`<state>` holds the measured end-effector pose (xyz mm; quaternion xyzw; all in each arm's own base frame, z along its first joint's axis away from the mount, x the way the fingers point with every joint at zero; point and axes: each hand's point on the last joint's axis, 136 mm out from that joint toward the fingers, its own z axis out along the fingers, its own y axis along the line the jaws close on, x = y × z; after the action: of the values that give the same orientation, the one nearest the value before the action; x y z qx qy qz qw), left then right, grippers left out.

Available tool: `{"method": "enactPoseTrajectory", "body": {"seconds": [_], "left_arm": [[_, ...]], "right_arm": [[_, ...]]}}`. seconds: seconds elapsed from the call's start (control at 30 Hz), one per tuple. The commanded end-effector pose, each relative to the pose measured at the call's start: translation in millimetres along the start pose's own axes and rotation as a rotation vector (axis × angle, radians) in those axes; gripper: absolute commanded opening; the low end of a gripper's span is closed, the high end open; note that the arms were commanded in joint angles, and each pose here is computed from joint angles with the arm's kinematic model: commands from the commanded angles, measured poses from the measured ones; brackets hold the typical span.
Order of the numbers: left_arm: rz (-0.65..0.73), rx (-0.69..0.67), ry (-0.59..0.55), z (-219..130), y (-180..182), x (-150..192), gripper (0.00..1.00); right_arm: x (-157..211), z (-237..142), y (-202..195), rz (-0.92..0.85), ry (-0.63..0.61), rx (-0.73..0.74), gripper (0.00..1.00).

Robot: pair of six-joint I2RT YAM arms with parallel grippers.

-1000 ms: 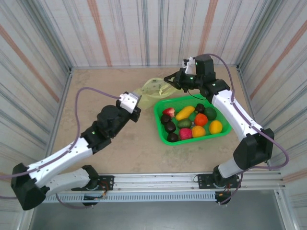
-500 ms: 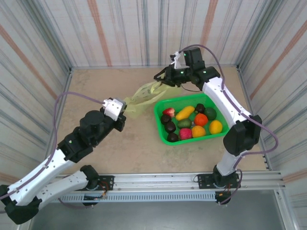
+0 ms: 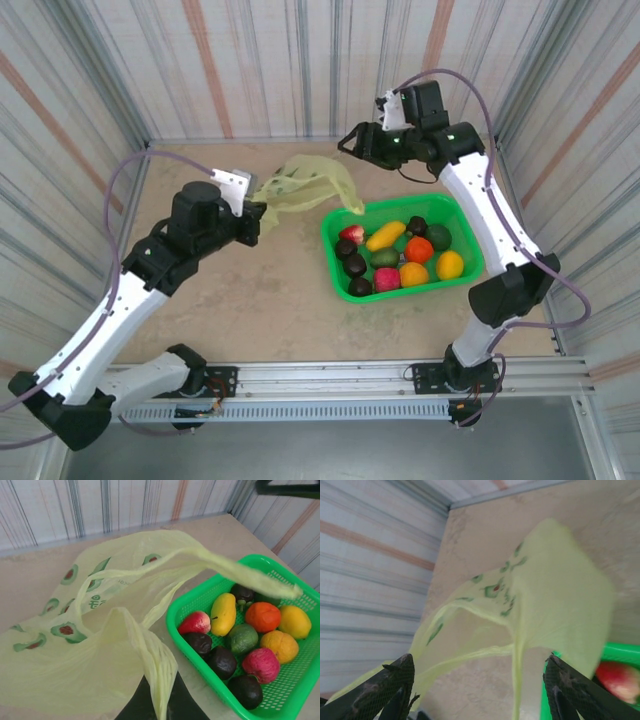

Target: Place the fake fruits into the plastic bag and tie a complex knot

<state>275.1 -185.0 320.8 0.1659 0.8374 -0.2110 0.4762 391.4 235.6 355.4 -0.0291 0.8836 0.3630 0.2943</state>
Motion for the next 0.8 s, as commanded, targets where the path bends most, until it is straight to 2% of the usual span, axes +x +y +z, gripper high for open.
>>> {"method": "enactPoseTrajectory", "body": {"seconds": [0.0, 0.13, 0.23, 0.43, 0.53, 0.67, 0.77], "left_arm": [[-0.076, 0.098, 0.06, -1, -16, 1, 0.0], [-0.063, 0.11, 0.065, 5, -19, -3, 0.0], [-0.034, 0.127, 0.077, 11, -21, -1, 0.0], [0.038, 0.109, 0.049, 13, -16, 3, 0.0], [0.044, 0.103, 0.041, 14, -12, 15, 0.0], [0.031, 0.064, 0.043, 12, -3, 32, 0.0], [0.033, 0.008, 0.037, 11, 9, 42, 0.0]], "right_arm": [[6, -29, -36, -0.046, -0.035, 0.241, 0.66], [9, -59, -61, -0.055, -0.11, 0.402, 0.58], [35, -67, -72, -0.056, -0.081, 0.41, 0.63], [112, -41, -89, -0.017, 0.129, 0.359, 0.64], [150, -22, -92, -0.078, 0.218, 0.392, 0.63], [192, 3, -91, -0.156, 0.326, 0.396, 0.54], [218, 16, -97, -0.187, 0.415, 0.458, 0.46]]}}
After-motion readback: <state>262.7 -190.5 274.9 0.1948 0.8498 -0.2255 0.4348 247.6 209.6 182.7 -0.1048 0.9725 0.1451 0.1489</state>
